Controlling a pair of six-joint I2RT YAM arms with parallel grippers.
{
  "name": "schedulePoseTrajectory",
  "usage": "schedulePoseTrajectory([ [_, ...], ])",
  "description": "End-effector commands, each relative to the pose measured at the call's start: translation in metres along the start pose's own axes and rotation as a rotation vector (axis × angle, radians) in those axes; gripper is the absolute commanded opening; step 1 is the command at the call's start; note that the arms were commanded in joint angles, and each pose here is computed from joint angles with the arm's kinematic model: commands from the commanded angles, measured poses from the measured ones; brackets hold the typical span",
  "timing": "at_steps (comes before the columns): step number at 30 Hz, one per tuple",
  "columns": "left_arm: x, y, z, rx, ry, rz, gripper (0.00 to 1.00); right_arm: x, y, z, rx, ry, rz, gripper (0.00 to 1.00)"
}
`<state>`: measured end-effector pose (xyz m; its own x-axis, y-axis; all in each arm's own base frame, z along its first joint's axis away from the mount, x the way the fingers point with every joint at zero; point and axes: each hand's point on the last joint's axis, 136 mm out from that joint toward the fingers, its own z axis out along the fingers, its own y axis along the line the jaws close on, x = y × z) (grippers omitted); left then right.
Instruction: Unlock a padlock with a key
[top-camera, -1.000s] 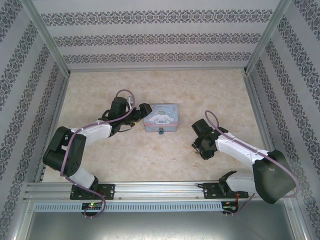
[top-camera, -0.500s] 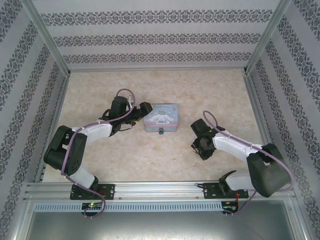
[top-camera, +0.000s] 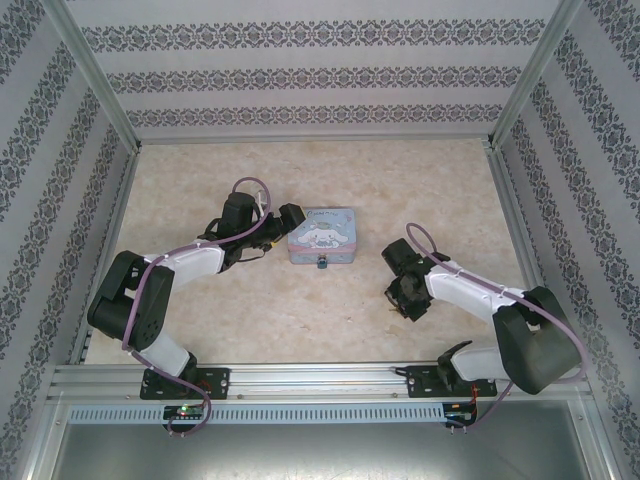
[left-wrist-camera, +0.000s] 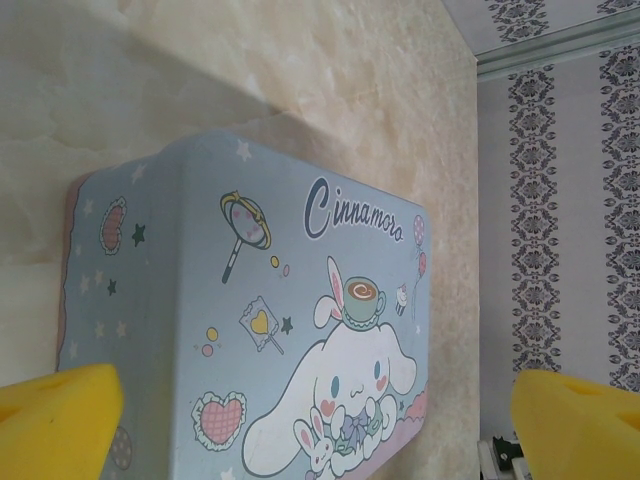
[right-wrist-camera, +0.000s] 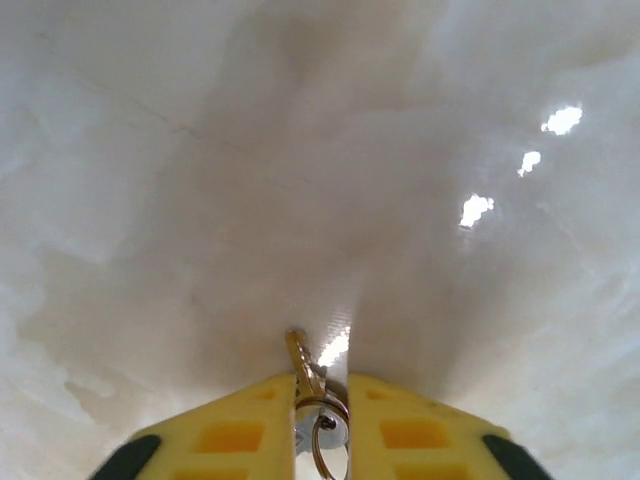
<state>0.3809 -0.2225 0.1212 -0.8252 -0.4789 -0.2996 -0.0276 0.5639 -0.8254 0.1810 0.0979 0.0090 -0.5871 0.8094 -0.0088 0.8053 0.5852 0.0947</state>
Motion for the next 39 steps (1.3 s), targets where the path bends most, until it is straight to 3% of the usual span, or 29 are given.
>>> schedulePoseTrajectory([
  [1,-0.006,-0.011,-0.002,0.02,-0.025,0.02,0.99,0.001,0.003,0.02,-0.031,0.008,-0.012,0.06],
  [3,-0.005,-0.009,-0.002,0.016,-0.02,0.018,0.99,0.0,0.007,0.021,-0.047,0.005,-0.051,0.0],
  [11,-0.002,0.0,-0.002,-0.02,-0.014,0.027,0.99,-0.001,0.023,0.011,-0.14,-0.013,-0.216,0.0],
  [17,-0.006,-0.005,-0.006,-0.033,-0.021,0.059,1.0,-0.001,0.037,-0.012,-0.279,-0.032,-0.24,0.0],
  [31,-0.007,-0.012,-0.02,-0.046,-0.031,0.1,0.99,0.0,0.071,-0.034,-0.446,-0.053,-0.358,0.0],
  [34,-0.005,-0.012,-0.022,-0.048,-0.029,0.101,0.99,0.002,0.086,-0.044,-0.465,-0.065,-0.5,0.23],
  [39,-0.005,-0.012,-0.024,-0.058,-0.025,0.095,1.0,0.009,0.1,-0.041,-0.435,-0.04,-0.682,0.44],
])
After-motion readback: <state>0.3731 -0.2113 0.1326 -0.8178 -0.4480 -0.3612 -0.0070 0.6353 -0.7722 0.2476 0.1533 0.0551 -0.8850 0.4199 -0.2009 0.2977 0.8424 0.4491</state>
